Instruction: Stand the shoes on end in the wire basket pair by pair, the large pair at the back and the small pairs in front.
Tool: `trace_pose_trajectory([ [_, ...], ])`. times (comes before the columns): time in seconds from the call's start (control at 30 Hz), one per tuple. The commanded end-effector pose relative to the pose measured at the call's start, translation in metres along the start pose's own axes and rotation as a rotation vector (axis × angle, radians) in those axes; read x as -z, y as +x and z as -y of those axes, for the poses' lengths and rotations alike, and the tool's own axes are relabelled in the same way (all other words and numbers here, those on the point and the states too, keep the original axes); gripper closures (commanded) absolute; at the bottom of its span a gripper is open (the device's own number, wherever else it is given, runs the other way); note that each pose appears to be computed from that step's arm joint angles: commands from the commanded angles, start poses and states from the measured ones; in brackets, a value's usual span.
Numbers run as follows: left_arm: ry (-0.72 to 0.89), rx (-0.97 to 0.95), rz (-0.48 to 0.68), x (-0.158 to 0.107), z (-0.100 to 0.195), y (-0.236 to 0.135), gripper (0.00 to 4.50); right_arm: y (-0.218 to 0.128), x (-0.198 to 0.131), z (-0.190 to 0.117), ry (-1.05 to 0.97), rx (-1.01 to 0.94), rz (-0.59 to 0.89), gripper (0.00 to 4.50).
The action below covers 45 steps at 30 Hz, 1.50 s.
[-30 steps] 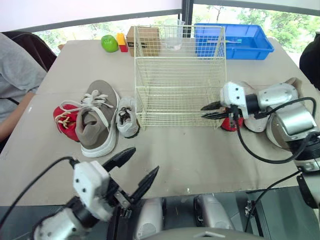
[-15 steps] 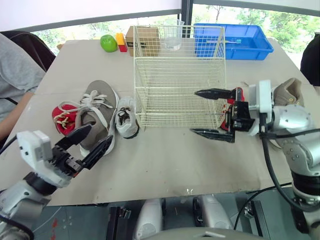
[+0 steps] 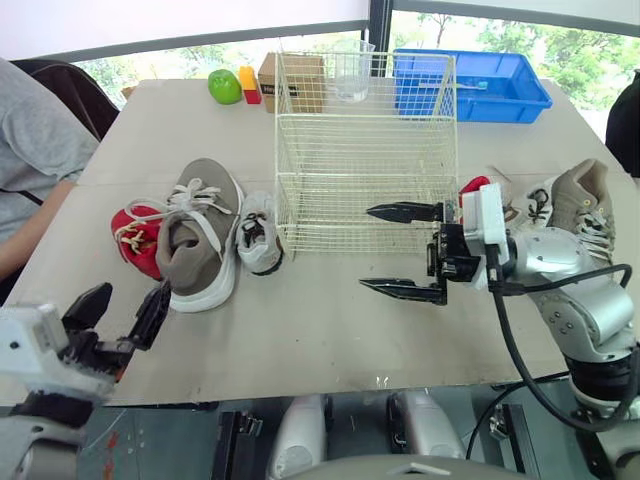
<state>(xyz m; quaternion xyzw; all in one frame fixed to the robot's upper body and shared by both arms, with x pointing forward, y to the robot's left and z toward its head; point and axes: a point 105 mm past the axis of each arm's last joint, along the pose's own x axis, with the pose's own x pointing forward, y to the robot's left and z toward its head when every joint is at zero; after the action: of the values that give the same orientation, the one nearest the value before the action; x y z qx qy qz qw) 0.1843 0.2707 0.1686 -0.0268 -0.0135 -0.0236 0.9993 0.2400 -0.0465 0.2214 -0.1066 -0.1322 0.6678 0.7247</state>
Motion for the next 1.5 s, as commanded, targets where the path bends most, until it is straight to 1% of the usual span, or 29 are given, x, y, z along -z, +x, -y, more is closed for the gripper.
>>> trace_pose_trajectory([
  [0.03, 0.037, -0.032, -0.053, 0.009, -0.003, 0.013, 0.0, 0.001, -0.008, -0.003, -0.037, -0.012, 0.027, 0.28],
  [0.13, 0.064, -0.05, -0.094, 0.016, -0.007, 0.025, 0.0, 0.0, -0.006, -0.003, -0.041, -0.006, 0.021, 0.28],
  [0.27, 0.082, -0.123, -0.1, 0.022, -0.017, 0.036, 0.0, -0.002, -0.005, -0.004, -0.044, 0.002, 0.018, 0.28],
  [0.33, 0.102, -0.117, -0.119, 0.029, -0.014, 0.039, 0.0, -0.003, -0.004, -0.005, -0.045, 0.008, 0.013, 0.28],
  [0.43, 0.085, -0.107, -0.115, 0.037, -0.01, 0.044, 0.0, -0.003, -0.004, -0.005, -0.043, 0.014, 0.014, 0.28],
  [0.53, 0.098, -0.12, -0.135, 0.045, -0.01, 0.048, 0.66, -0.004, -0.003, -0.006, -0.041, 0.014, 0.006, 0.21],
  [0.57, 0.111, -0.119, -0.142, 0.048, -0.009, 0.049, 1.07, -0.004, -0.003, -0.006, -0.039, 0.014, 0.002, 0.21],
  [0.63, 0.119, -0.12, -0.137, 0.048, -0.006, 0.049, 1.41, -0.005, -0.003, -0.006, -0.034, 0.014, -0.002, 0.21],
  [0.7, 0.127, -0.128, -0.117, 0.044, -0.005, 0.049, 2.02, -0.005, -0.002, -0.006, -0.033, 0.014, -0.007, 0.21],
  [0.77, 0.127, -0.138, -0.065, 0.033, -0.004, 0.049, 2.65, -0.006, -0.001, -0.006, -0.028, 0.013, -0.009, 0.21],
  [0.8, 0.118, -0.138, -0.019, 0.024, -0.002, 0.048, 2.95, -0.005, -0.001, -0.005, -0.027, 0.013, -0.01, 0.21],
  [0.87, 0.123, -0.131, 0.075, 0.004, 0.001, 0.045, 3.38, -0.004, -0.002, -0.004, -0.027, 0.01, -0.007, 0.21],
  [0.93, 0.133, -0.133, 0.147, -0.013, 0.003, 0.041, 3.67, -0.003, -0.004, -0.003, -0.024, 0.011, 0.002, 0.21],
  [1.0, 0.145, -0.134, 0.223, -0.034, 0.003, 0.039, 3.73, -0.002, -0.005, 0.0, -0.024, 0.01, 0.01, 0.21],
  [1.17, 0.177, -0.119, 0.335, -0.073, 0.004, 0.042, 3.78, 0.0, -0.009, 0.004, 0.009, 0.012, 0.041, 0.21],
  [1.27, 0.156, -0.101, 0.416, -0.1, 0.005, 0.05, 3.78, -0.004, -0.016, 0.012, 0.033, 0.05, 0.066, 0.21],
  [1.33, 0.134, -0.072, 0.459, -0.114, 0.01, 0.056, 3.78, -0.007, -0.02, 0.021, 0.031, 0.1, 0.074, 0.21],
  [1.4, 0.094, -0.033, 0.497, -0.126, 0.019, 0.063, 3.78, -0.01, -0.021, 0.031, 0.045, 0.159, 0.039, 0.21],
  [1.5, 0.053, 0.084, 0.547, -0.147, 0.043, 0.084, 3.78, -0.016, -0.041, 0.053, 0.029, 0.245, 0.043, 0.21],
])
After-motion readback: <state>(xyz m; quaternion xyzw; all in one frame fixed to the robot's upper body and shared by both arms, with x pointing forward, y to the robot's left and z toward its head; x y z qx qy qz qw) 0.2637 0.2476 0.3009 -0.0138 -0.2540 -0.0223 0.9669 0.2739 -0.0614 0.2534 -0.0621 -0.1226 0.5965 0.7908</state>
